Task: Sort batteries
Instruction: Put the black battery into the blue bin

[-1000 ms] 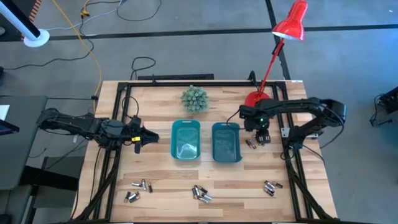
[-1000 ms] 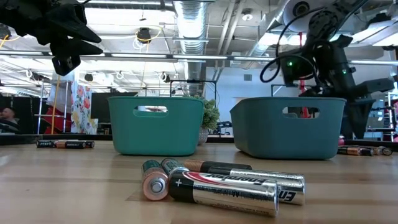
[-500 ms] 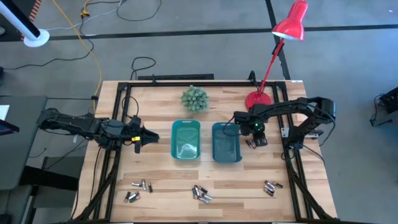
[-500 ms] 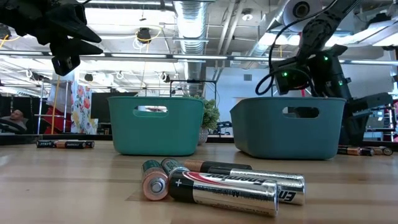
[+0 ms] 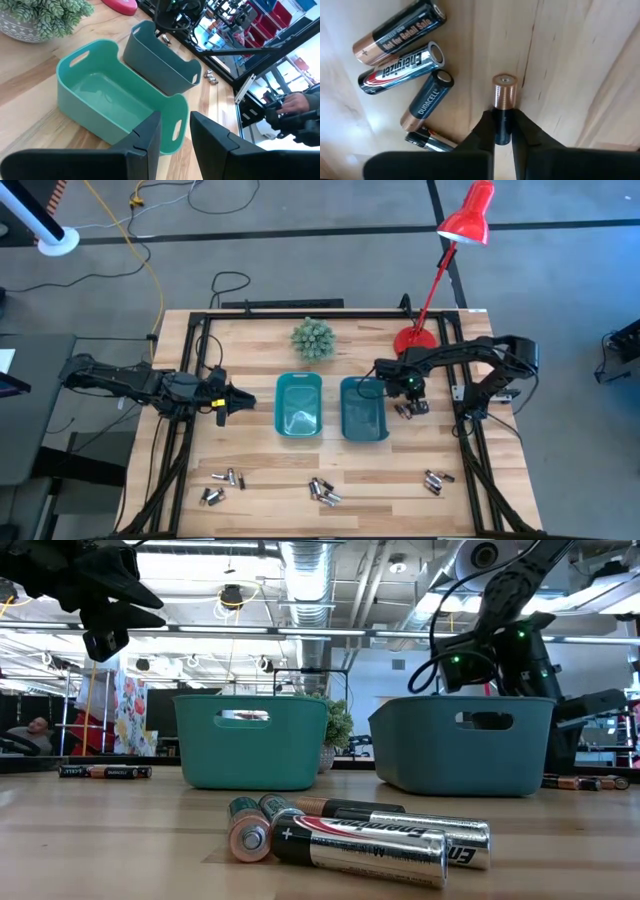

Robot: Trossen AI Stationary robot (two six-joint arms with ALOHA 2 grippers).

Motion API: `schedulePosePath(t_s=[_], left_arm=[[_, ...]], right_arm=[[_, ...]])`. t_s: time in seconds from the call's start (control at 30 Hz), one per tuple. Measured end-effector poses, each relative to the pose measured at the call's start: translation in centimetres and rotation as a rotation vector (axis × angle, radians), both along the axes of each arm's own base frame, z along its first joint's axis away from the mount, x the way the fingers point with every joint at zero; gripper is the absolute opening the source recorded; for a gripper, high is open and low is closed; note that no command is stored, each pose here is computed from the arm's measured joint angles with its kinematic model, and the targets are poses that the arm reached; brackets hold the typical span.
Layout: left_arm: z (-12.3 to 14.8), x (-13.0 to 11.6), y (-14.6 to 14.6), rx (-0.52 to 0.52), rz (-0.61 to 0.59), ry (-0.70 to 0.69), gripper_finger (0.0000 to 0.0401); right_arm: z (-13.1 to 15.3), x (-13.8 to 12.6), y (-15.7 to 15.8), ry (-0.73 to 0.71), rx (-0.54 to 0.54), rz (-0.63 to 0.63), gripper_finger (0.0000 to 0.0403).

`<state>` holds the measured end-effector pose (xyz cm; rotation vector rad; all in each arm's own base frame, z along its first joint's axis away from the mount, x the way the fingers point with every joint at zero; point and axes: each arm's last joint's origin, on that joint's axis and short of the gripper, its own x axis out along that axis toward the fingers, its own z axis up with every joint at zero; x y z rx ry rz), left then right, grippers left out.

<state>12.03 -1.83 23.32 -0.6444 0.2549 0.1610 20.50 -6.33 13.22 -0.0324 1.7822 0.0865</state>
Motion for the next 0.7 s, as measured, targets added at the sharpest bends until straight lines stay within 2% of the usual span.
schedulePosePath(t_s=[0.17,0.37,0.57,0.7], left_arm=[[0.00,0.00,0.00,0.000,0.000,0.000,0.0100],[0.00,0.01,0.00,0.000,0.000,0.000,0.0100],[0.00,0.00,0.00,0.000,-0.001,0.000,0.0100],[0.00,0.00,0.00,0.000,-0.001,0.000,0.0100]], right_arm=[[0.47,-0.13,0.05,-0.026,-0.004,-0.012,0.0041],[0.07,0.08,-0.03,-0.019,-0.022,-0.102,0.0078],[-0.06,0.17,-0.08,-0.022,-0.023,-0.106,0.0113],[-0.07,0.16,-0.21,-0.024,-0.025,-0.120,0.0103]])
